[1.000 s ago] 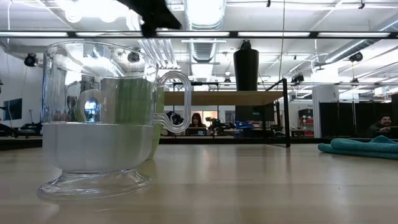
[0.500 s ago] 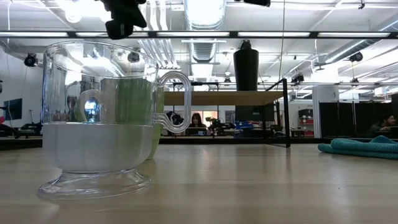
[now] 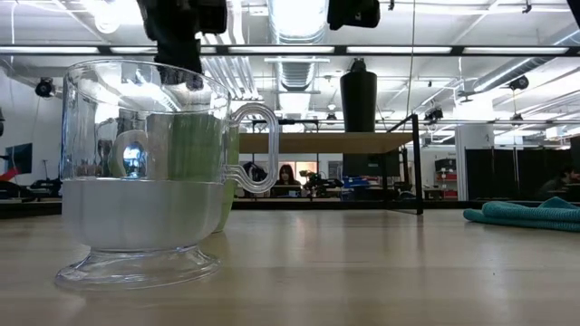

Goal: Stack small to large cups/mugs on shelf
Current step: Put the green mug on the shelf

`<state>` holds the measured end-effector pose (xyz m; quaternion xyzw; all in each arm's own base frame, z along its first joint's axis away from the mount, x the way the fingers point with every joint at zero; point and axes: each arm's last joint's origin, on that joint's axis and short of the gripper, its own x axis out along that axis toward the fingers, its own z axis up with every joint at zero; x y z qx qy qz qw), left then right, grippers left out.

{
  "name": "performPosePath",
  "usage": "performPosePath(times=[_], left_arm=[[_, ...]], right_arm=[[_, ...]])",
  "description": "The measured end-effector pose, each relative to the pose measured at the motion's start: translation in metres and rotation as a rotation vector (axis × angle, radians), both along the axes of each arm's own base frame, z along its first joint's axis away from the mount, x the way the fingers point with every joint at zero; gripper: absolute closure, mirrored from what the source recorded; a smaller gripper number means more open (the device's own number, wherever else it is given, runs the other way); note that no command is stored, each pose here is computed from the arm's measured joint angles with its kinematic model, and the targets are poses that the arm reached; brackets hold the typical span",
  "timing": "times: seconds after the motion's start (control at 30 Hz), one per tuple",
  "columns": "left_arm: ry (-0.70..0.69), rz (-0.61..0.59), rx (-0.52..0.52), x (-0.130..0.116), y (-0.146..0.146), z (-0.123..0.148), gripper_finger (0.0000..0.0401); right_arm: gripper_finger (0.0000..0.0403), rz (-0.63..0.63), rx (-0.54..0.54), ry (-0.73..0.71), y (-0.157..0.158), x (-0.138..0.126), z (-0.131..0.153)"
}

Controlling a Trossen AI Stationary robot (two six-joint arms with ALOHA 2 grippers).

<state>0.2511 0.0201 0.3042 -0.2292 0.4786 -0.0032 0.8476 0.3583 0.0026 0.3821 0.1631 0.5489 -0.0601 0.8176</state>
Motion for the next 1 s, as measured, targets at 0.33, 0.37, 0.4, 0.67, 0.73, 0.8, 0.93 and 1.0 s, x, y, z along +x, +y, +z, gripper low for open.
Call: performPosePath(times=[0.33, 0.37, 0.4, 0.67, 0.73, 0.8, 0.93, 1.0], left_arm=[[0.106, -0.059, -0.015, 0.023, -0.014, -0.031, 0.0401], [0.112, -0.064, -0.018, 0.026, -0.015, -0.034, 0.0401], [0.124, -0.066, -0.022, 0.028, -0.016, -0.037, 0.0401], [0.187, -0.078, -0.036, 0.038, -0.022, -0.054, 0.0401], [0.184, -0.08, -0.034, 0.04, -0.022, -0.055, 0.0401], [0.18, -0.082, -0.033, 0.041, -0.022, -0.056, 0.0401], [0.176, -0.082, -0.033, 0.042, -0.022, -0.056, 0.0401], [0.167, -0.082, -0.031, 0.041, -0.022, -0.054, 0.0401]], right_arm=[[0.0359, 0.004, 0.001, -0.005, 0.002, -0.001, 0.001], [0.0358, 0.004, 0.001, -0.005, 0.002, -0.001, 0.001], [0.0358, 0.004, 0.001, -0.005, 0.002, -0.001, 0.001], [0.0354, 0.005, 0.001, -0.001, 0.001, -0.002, 0.002], [0.0354, 0.005, 0.001, -0.001, 0.001, -0.002, 0.003], [0.0354, 0.005, 0.001, -0.001, 0.001, -0.002, 0.003], [0.0353, 0.005, 0.001, -0.001, 0.001, -0.002, 0.003], [0.0354, 0.005, 0.001, -0.001, 0.001, -0.002, 0.003]])
